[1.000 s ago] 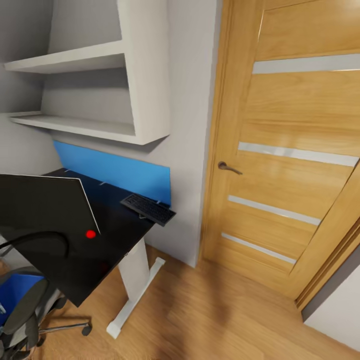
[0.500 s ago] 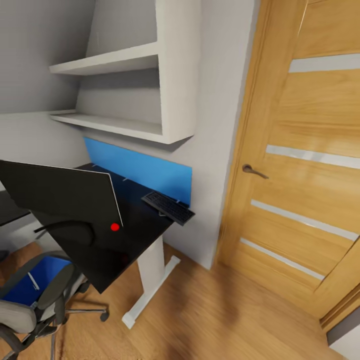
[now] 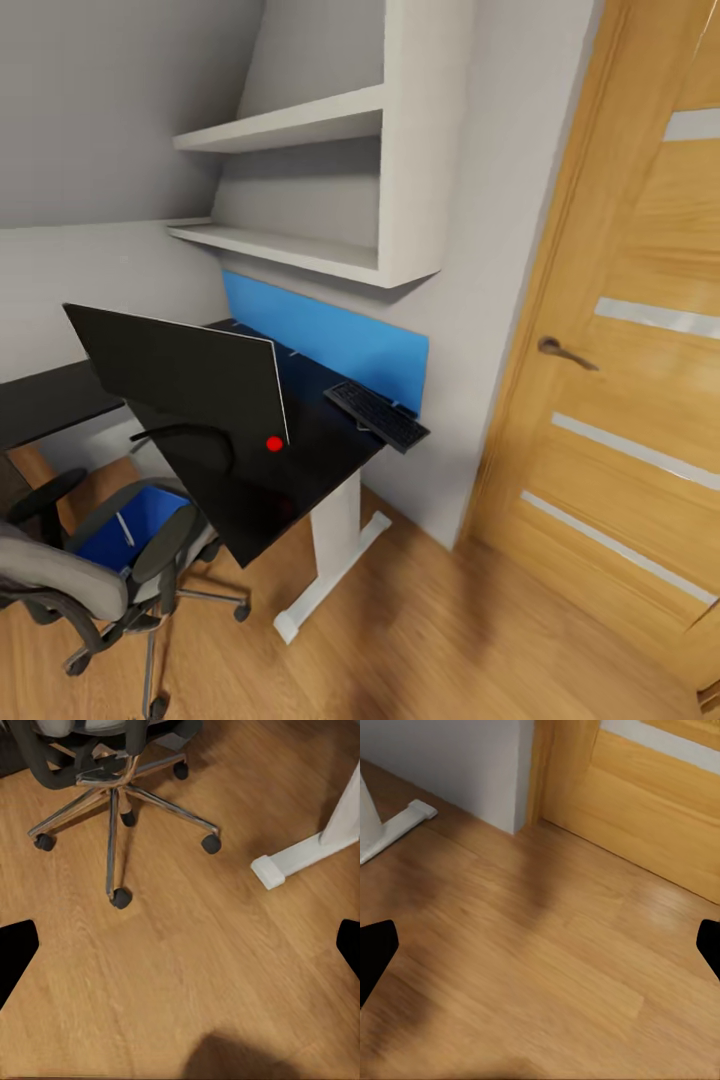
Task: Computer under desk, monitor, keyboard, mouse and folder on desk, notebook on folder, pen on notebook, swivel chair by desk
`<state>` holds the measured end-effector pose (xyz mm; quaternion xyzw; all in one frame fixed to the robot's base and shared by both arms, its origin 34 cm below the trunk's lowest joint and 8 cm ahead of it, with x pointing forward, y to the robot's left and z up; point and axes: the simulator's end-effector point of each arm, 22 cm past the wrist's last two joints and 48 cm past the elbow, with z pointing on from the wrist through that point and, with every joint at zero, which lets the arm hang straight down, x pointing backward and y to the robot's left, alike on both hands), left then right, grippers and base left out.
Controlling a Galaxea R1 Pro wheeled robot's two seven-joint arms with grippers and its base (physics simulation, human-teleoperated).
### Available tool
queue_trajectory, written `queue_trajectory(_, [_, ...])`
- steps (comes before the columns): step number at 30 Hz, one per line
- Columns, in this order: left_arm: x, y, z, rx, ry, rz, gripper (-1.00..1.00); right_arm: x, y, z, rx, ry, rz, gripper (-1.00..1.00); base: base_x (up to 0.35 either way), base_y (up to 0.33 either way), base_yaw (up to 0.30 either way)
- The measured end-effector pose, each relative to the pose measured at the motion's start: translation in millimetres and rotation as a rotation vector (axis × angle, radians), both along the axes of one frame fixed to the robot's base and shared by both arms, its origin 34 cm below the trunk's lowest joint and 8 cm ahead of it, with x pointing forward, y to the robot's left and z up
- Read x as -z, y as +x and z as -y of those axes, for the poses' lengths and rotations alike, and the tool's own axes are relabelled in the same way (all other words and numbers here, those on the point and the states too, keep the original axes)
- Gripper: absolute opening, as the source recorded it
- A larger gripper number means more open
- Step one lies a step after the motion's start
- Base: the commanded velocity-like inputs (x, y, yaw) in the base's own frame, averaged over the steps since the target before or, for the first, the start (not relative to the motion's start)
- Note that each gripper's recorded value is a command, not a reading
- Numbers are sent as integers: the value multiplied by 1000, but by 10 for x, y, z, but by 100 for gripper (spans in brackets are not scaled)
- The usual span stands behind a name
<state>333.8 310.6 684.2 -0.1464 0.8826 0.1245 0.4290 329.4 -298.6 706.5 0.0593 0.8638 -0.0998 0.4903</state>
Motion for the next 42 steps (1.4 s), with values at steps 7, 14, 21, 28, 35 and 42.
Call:
queue_trajectory(7, [-1, 2, -1, -1, 0, 1, 100, 2, -1, -5, -6, 0, -1, 100, 0, 0, 281])
queue_trajectory(14, [-1, 0, -1, -1, 0, 0, 100, 3, 7, -44, -22, 3, -1, 100, 0, 0, 281])
queue_trajectory(21, [-2, -4, -14, -6, 2, 0, 100, 22, -28, -48, -25, 3, -11, 100, 0, 0, 281])
queue_trajectory(28, [-4, -4, -14, -7, 2, 1, 100, 33, -42, -85, -44, 4, -16, 100, 0, 0, 281])
queue_trajectory(35, [-4, -2, -18, -8, 3, 1, 100, 33, -41, -98, -52, 3, -17, 100, 0, 0, 281])
queue_trajectory(42, [-6, -6, -24, -14, 4, 2, 100, 33, -40, -96, -53, 3, -17, 100, 0, 0, 281])
